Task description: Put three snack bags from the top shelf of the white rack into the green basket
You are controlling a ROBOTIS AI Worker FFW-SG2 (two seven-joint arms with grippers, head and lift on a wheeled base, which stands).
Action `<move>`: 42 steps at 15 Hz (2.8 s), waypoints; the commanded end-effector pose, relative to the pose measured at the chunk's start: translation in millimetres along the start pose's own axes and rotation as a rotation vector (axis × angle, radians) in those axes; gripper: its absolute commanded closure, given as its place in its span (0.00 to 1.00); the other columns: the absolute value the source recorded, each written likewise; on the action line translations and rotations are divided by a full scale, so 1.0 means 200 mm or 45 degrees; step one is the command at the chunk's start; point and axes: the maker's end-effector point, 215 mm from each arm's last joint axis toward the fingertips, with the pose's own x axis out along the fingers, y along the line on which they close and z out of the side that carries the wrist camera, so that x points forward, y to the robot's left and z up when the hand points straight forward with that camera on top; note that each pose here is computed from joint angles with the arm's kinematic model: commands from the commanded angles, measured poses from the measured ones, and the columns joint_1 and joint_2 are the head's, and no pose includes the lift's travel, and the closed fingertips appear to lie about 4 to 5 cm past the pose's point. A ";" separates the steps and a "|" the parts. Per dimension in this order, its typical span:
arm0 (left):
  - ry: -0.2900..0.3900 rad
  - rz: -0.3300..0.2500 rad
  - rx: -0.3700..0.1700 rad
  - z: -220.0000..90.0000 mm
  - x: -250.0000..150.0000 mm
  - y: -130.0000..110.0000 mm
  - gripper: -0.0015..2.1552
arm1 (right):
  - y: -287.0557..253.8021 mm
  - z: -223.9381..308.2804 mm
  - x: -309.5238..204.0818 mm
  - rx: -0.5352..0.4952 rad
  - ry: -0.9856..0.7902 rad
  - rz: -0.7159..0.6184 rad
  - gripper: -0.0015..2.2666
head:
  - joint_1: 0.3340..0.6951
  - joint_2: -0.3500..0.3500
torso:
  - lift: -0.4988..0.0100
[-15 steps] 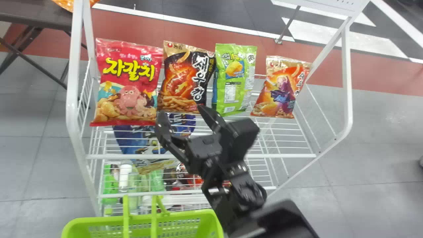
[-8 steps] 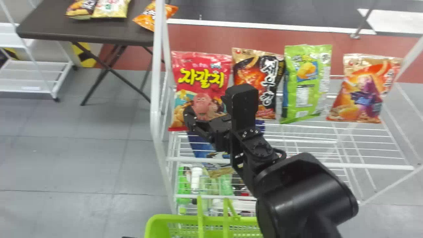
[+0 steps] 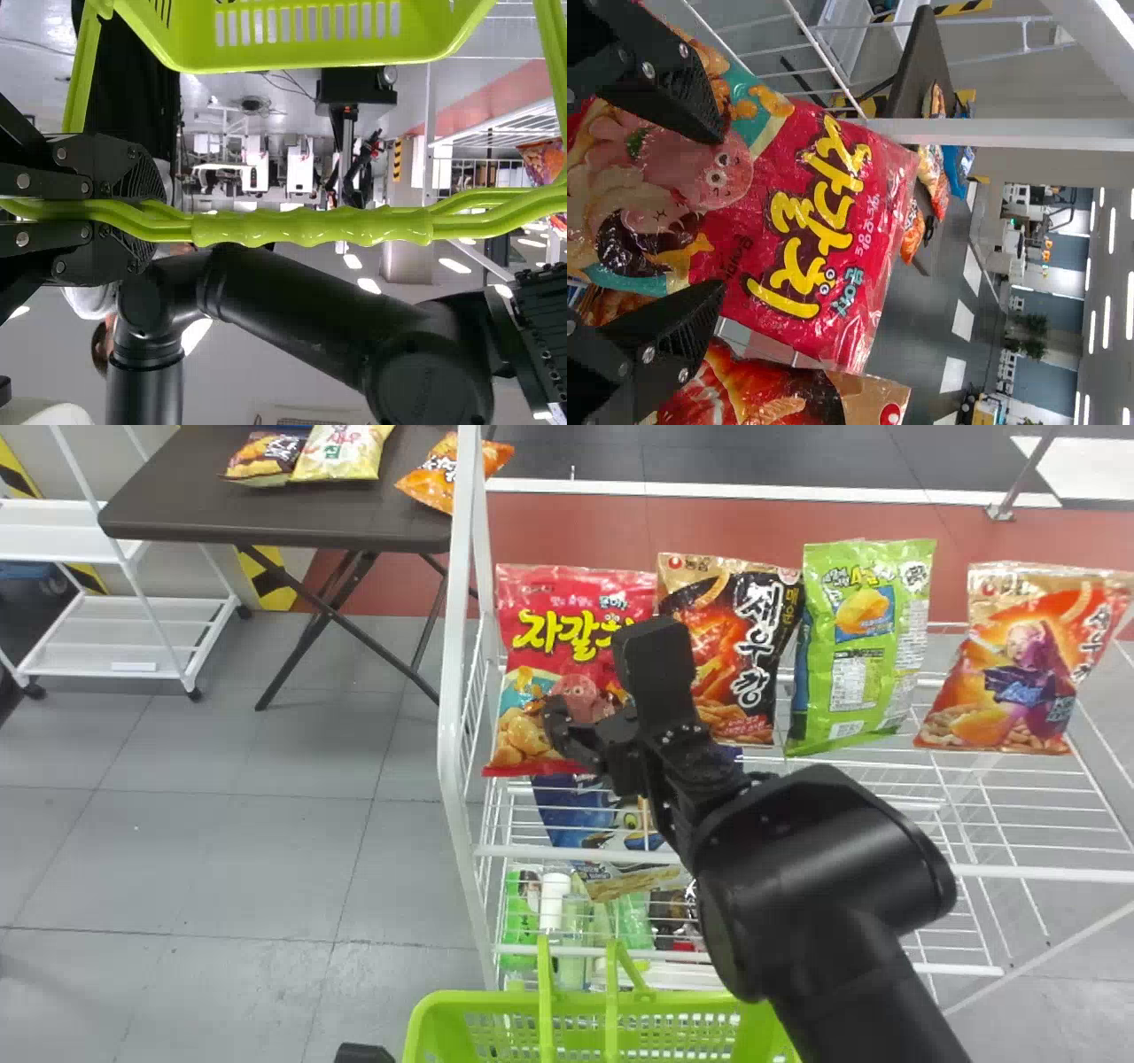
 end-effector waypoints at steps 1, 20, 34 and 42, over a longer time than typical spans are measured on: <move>-0.003 0.001 -0.001 0.00 0.00 0.00 1.00 | 0.03 -0.02 0.05 -0.042 0.052 0.017 0.43 | 1.00 0.49 | 0.98; 0.000 0.027 0.016 0.02 0.01 0.01 1.00 | -0.09 -0.02 -0.79 -0.095 -0.055 -0.040 0.90 | 1.00 0.40 | 0.98; -0.046 0.088 0.080 0.09 -0.01 0.04 1.00 | 0.10 -0.82 -1.79 0.459 0.691 0.310 0.90 | 1.00 0.00 | 0.98; -0.032 0.087 0.083 0.06 0.03 0.04 1.00 | 0.56 -1.05 -1.73 0.393 0.878 0.564 0.90 | 1.00 0.00 | 0.98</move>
